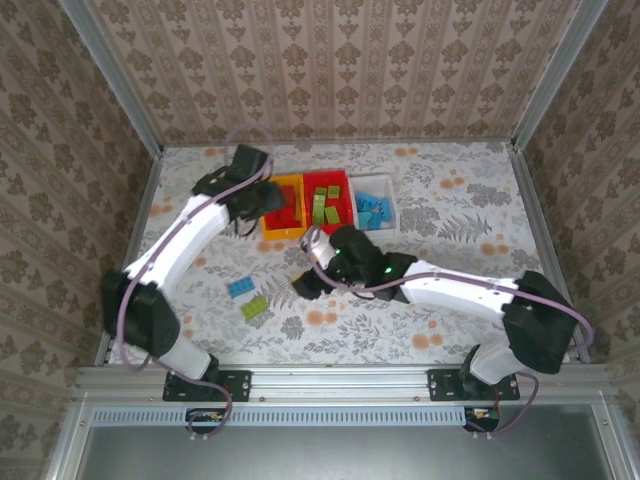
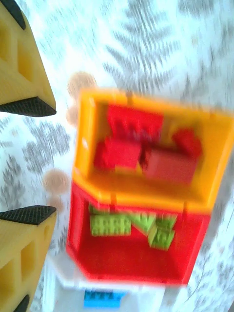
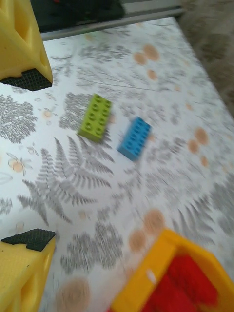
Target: Sort the legos into containers by color
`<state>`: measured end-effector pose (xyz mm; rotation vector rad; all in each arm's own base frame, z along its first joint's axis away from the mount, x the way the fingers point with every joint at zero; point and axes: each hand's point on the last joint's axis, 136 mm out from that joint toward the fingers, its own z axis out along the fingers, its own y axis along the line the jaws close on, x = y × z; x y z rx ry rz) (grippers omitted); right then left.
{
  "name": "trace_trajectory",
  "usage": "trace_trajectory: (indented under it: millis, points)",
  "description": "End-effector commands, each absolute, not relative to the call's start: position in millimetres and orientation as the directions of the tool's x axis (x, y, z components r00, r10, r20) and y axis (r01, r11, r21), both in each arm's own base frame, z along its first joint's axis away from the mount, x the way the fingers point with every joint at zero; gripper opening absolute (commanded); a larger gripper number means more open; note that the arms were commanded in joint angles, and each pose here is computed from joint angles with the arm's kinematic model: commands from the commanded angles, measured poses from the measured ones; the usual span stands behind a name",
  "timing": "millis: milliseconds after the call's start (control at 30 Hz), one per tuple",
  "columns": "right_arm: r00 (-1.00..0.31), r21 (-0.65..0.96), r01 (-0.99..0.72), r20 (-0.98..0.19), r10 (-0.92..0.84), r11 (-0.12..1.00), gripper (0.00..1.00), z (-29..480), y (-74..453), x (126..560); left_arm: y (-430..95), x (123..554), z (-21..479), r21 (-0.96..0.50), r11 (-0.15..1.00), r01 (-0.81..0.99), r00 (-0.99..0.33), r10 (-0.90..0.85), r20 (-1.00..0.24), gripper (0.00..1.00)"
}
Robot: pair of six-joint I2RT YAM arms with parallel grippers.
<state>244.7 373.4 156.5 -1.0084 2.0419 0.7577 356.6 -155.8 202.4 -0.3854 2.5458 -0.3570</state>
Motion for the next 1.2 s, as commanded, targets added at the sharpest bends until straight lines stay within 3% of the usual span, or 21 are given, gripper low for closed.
trace_trajectory:
  millis: [0,200,400,800,1167]
  points:
    - [-0.341,0.14,-0.904,-0.808,-0.481,0.405,0.78,136.8,404.9,233.6,-110.6,307.2,184.8,-0.275,0.9,-0.339,-0.807,-0.429,-0.407,0.54]
    - [-0.33,0.132,-0.914,-0.793,-0.513,0.384,0.78,106.9,452.7,248.0,-66.4,233.9,168.6,-0.255,0.857,-0.447,-0.781,-0.513,-0.355,0.55]
    - [-0.313,0.09,-0.918,-0.762,-0.567,0.386,0.8,79.8,487.3,261.9,-41.5,196.5,177.7,-0.246,0.839,-0.486,-0.745,-0.544,-0.385,0.55]
    - [-0.344,0.034,-0.89,-0.707,-0.619,0.456,0.83,43.2,518.5,285.7,-19.9,162.0,197.4,-0.251,0.834,-0.491,-0.715,-0.551,-0.431,0.56]
    - [-0.395,-0.006,-0.857,-0.637,-0.662,0.516,0.82,19.5,526.1,297.9,-16.2,158.4,205.0,-0.25,0.837,-0.486,-0.711,-0.545,-0.444,0.56]
